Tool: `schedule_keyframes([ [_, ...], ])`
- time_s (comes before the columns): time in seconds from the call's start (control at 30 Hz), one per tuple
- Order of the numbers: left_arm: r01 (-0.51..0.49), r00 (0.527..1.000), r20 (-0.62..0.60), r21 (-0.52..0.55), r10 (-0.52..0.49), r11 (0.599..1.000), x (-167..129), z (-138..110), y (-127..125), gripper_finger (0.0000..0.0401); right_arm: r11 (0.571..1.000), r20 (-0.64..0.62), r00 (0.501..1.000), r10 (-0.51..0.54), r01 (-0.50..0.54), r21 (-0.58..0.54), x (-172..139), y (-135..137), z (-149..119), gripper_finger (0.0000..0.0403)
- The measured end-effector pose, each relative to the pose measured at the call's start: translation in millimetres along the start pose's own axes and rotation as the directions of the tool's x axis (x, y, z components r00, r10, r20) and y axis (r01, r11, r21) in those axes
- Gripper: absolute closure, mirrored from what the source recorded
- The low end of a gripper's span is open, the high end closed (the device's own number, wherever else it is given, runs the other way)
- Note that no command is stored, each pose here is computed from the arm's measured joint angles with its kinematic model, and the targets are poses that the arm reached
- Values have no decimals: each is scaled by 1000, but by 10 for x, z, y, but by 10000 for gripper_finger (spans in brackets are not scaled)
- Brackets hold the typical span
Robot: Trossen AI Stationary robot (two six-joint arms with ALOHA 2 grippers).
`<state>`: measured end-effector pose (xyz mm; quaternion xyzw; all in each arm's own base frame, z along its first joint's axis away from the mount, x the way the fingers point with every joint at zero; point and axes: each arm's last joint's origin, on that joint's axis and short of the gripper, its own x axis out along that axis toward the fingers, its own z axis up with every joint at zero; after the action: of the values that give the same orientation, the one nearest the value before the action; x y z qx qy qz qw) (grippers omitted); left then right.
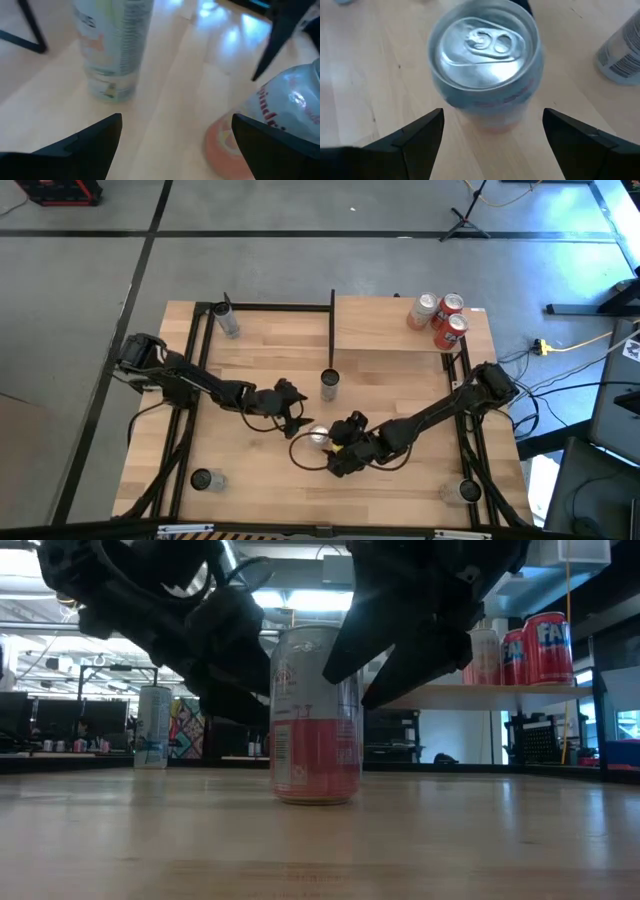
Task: Place canned beverage on shelf
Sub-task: Put the orange can on the shelf aligned with the other orange soda can
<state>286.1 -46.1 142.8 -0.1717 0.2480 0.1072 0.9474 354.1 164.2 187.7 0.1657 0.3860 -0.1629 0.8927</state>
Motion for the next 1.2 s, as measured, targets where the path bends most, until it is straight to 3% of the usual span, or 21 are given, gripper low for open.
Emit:
schedule_keyframes([
  [0.3, 212, 974, -87, 19, -210, 977, -35, -118, -211, 29, 995, -80, 994, -80, 75, -64, -7, -87, -82, 75],
  [0.47, 265, 960, -105, 32, -261, 964, -94, -194, -354, 29, 984, -108, 981, -161, 151, -98, -4, -174, -108, 75],
  [0.6, 301, 946, -144, 49, -292, 952, -128, -217, -383, 29, 989, -193, 972, -133, 116, -96, -6, -203, -120, 75],
  [0.73, 261, 947, -204, 48, -247, 964, -223, -155, -289, 29, 997, -234, 972, -37, 20, -72, -48, -121, -136, 75],
  [0.93, 7, 997, -77, 33, -5, 999, -222, -3, -83, 29, 997, -82, 994, 70, -73, -36, -85, 110, -141, 75],
  [1.2, 166, 985, -48, -2, -166, 986, -1, -46, -126, 29, 1000, -24, 1000, -15, 15, -1, 14, 40, -106, 75],
])
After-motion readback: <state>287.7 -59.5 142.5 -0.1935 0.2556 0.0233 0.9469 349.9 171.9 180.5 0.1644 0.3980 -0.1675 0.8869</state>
